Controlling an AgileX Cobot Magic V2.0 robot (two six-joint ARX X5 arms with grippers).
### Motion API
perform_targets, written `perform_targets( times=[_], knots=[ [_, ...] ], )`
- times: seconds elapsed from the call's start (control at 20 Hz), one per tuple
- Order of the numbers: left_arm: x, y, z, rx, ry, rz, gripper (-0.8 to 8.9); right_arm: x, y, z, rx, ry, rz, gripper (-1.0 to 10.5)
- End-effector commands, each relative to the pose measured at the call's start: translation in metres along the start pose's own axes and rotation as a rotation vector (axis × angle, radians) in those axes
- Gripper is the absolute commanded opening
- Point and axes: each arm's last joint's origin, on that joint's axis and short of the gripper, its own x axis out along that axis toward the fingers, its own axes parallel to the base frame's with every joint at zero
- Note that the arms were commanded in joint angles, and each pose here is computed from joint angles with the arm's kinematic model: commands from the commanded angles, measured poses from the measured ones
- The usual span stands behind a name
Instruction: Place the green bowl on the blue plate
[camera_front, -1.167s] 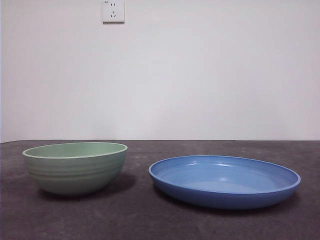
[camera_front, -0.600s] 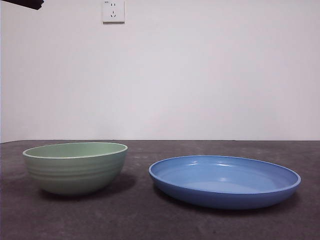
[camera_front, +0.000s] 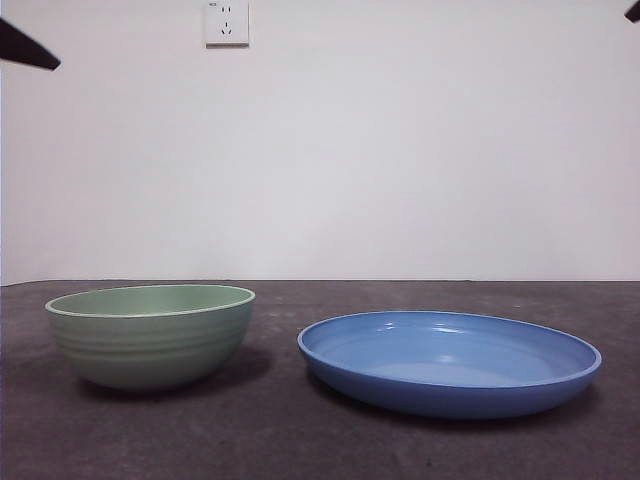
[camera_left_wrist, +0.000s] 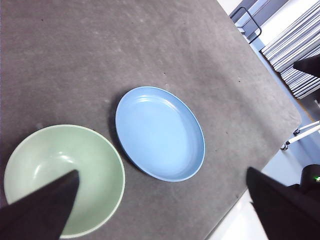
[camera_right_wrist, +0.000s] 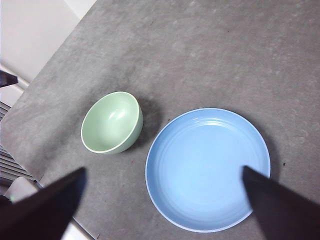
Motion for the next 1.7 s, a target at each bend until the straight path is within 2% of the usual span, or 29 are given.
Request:
perform_targets(
  times=[0.05, 0.2, 0.35, 0.7, 1.05, 1.45, 1.7],
  knots=[
    [-0.002, -0.003, 0.006, 0.036, -0.02, -0.006, 6.36, -0.002, 0.003, 0.004, -0.026, -0.014, 0.009, 6.0],
    [-0.002, -0.003, 0.006, 0.041, -0.021, -0.002, 6.35, -0.002, 0.003, 0.004, -0.026, -0.014, 0.01, 6.0],
    [-0.001, -0.001, 0.006, 0.037, -0.023, 0.049, 6.26, -0.002, 0.004, 0.004, -0.029, -0.012, 0.014, 6.0],
    [0.009, 0.015, 0.007, -0.045, 0.003, 0.272, 6.23, -0.001, 0.005, 0.004, -0.034, -0.008, 0.021, 6.0],
    [0.037, 0.049, 0.006, -0.132, 0.128, 0.52, 6.2, -0.001, 0.006, 0.004, -0.039, -0.004, 0.029, 6.0],
    [0.086, 0.088, -0.004, -0.219, 0.313, 0.531, 6.2, -0.001, 0.006, 0.004, -0.044, -0.004, 0.029, 6.0],
    [0.121, 0.113, -0.013, -0.259, 0.377, 0.531, 6.13, -0.001, 0.006, 0.004, -0.046, -0.004, 0.028, 6.0]
  ],
)
